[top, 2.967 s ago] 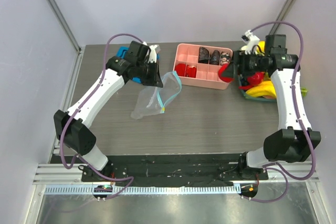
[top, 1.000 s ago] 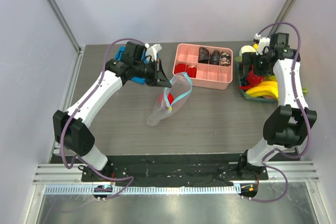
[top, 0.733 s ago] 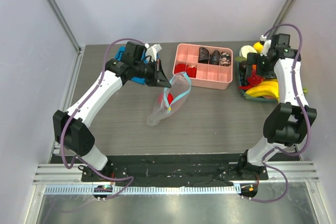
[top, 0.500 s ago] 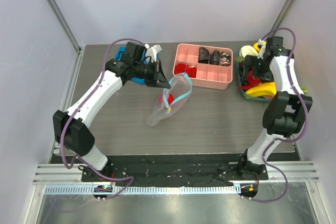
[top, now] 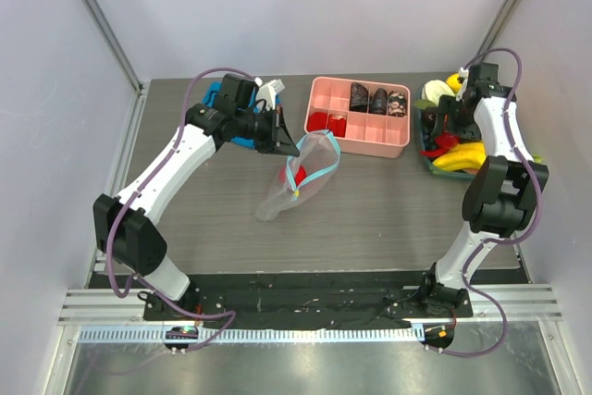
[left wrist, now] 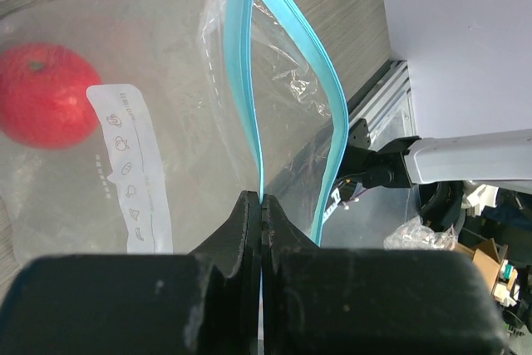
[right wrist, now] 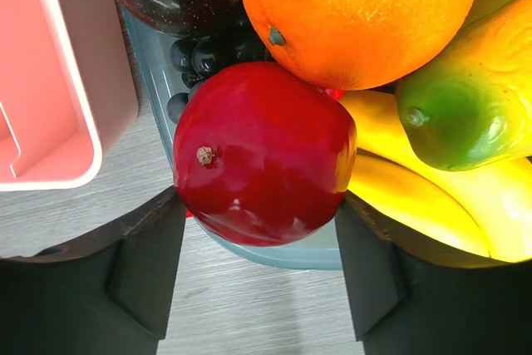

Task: Place the food in the zip-top bag and seal the zipper
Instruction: Pick up the fake fruit from the bin, then place the fake fruit in the zipper food storage bag.

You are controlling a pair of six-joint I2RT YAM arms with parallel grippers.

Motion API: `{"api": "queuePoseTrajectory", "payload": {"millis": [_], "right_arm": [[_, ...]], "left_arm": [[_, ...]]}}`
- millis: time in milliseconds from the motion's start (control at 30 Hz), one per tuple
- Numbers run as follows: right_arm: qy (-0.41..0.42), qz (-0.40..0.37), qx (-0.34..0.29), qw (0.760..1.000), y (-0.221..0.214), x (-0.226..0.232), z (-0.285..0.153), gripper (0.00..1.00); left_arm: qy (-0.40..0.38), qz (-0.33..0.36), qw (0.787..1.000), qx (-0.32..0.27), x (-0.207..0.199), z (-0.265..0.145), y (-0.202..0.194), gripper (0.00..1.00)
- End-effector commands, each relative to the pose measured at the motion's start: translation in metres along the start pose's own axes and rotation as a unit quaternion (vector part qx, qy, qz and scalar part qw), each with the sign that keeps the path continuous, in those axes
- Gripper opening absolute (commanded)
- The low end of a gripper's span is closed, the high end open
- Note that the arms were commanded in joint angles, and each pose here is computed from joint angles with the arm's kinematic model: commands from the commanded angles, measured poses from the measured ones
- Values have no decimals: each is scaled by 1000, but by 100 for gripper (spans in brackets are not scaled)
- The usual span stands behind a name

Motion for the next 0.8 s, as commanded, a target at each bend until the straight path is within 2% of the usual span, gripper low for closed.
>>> {"api": "queuePoseTrajectory", "payload": {"millis": [0, 100, 133, 233, 400, 433, 633, 767], "right_arm": [[-12, 8, -53, 998, 20, -4, -17, 66], [-1, -7, -64, 998, 18, -3, -32, 58], [11, -17, -70, 997, 18, -1, -39, 51], [38, -47, -95, 994, 15, 11, -71, 43], [134, -98, -146, 975, 5, 42, -114, 40], [180, -113, -166, 963, 3, 54, -129, 40], [307, -198, -221, 904, -3, 115, -179, 39], [400, -266, -269, 835, -14, 165, -212, 39]], "left_arm": [[-1, 19, 1000, -11, -3, -6, 4, 0], [-1, 19, 1000, -11, -4, -8, 4, 0], [-1, 20, 1000, -11, -4, -8, 3, 0], [-5, 21, 1000, -10, -6, -10, 2, 0], [-16, 15, 1000, -6, -7, -8, 1, 0], [-17, 13, 1000, -5, -7, -8, 1, 0], [-25, 17, 1000, -5, -11, -9, 3, 0], [-35, 18, 999, -2, -13, -10, 3, 0]]}}
Point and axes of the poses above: each gripper's point midway between its finger pads, its own z axis out along the fingers, its own x axis along the line the jaws close on, y = z × x, the point moved 7 cm from there along -z, back along the fingers, and after that the axes turned 6 degrees about -z, right-handed, at the moved point
